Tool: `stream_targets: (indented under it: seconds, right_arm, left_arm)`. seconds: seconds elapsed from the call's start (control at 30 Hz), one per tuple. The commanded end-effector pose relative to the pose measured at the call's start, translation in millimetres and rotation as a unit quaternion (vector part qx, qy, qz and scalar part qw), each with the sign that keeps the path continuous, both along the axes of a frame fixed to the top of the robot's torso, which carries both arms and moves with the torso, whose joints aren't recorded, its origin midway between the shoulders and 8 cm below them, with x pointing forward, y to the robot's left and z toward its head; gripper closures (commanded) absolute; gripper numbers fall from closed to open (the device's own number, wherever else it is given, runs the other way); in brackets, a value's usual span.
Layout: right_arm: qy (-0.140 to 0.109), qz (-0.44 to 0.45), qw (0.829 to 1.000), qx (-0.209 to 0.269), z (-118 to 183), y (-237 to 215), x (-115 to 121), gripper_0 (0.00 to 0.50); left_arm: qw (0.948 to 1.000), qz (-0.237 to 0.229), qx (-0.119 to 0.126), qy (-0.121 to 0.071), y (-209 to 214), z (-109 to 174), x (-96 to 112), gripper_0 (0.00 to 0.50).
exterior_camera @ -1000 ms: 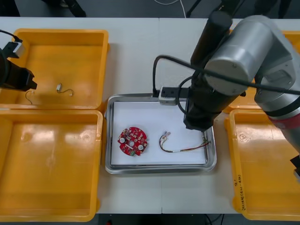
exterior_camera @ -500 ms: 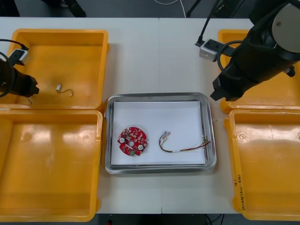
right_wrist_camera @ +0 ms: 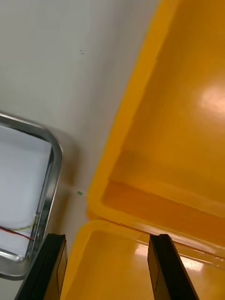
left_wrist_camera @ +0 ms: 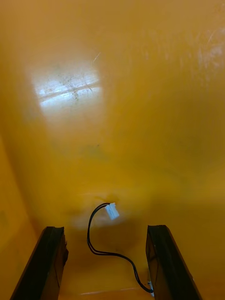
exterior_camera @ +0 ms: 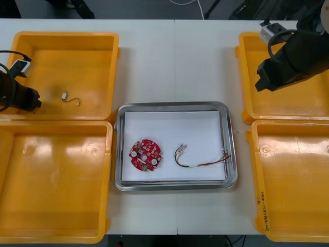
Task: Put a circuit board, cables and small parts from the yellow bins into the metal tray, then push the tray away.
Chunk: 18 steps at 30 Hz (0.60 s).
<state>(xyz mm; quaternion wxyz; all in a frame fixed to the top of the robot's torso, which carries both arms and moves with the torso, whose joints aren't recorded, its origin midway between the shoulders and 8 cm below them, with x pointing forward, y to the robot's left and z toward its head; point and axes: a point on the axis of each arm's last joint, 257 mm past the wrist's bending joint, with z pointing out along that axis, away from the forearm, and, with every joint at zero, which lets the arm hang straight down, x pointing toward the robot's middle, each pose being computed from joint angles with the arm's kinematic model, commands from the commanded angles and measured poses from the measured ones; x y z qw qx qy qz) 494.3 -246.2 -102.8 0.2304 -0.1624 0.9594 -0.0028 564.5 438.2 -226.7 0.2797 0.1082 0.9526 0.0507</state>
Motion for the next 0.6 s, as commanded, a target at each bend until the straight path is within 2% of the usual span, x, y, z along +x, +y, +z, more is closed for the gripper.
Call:
stream_targets:
  seconds: [0.03,0.2,0.33,0.37,0.4,0.43,0.47,0.5,0.6]
  right_arm:
    - [-0.032,-0.079,0.996,0.013,39.8,-40.4,24.5,0.000]
    - [-0.013,-0.136,0.990,0.019,36.2,-70.0,34.5,0.000]
    - [-0.023,-0.176,0.984,0.034,37.1,-92.9,46.4,0.000]
    - [-0.023,-0.182,0.982,0.036,36.8,-96.2,47.5,0.000]
    - [-0.025,-0.192,0.980,0.040,36.7,-102.9,49.8,0.000]
    - [-0.026,-0.202,0.978,0.046,36.6,-108.5,52.4,0.000]
    - [-0.026,-0.211,0.976,0.053,36.9,-113.4,55.0,0.000]
    - [-0.026,-0.218,0.974,0.058,37.1,-116.5,57.5,0.000]
    - [-0.025,-0.236,0.968,0.077,39.6,-123.9,65.5,0.000]
  left_arm:
    - [0.9980,-0.043,0.040,-0.023,12.1,32.3,13.1,0.000]
    - [0.9983,-0.045,0.032,-0.022,9.0,28.7,12.9,0.000]
    - [0.9983,-0.048,0.025,-0.022,4.8,27.1,13.1,0.002]
    - [0.9983,-0.048,0.023,-0.021,3.9,25.8,12.7,0.020]
    - [0.9983,-0.049,0.022,-0.022,2.7,26.3,13.0,0.081]
    - [0.9984,-0.049,0.021,-0.021,3.6,25.5,12.2,0.199]
    - [0.9984,-0.050,0.020,-0.020,2.3,24.2,11.8,0.367]
    - [0.9984,-0.051,0.018,-0.019,1.8,23.4,11.3,0.485]
    - [0.9983,-0.054,0.016,-0.018,0.6,21.8,10.3,0.500]
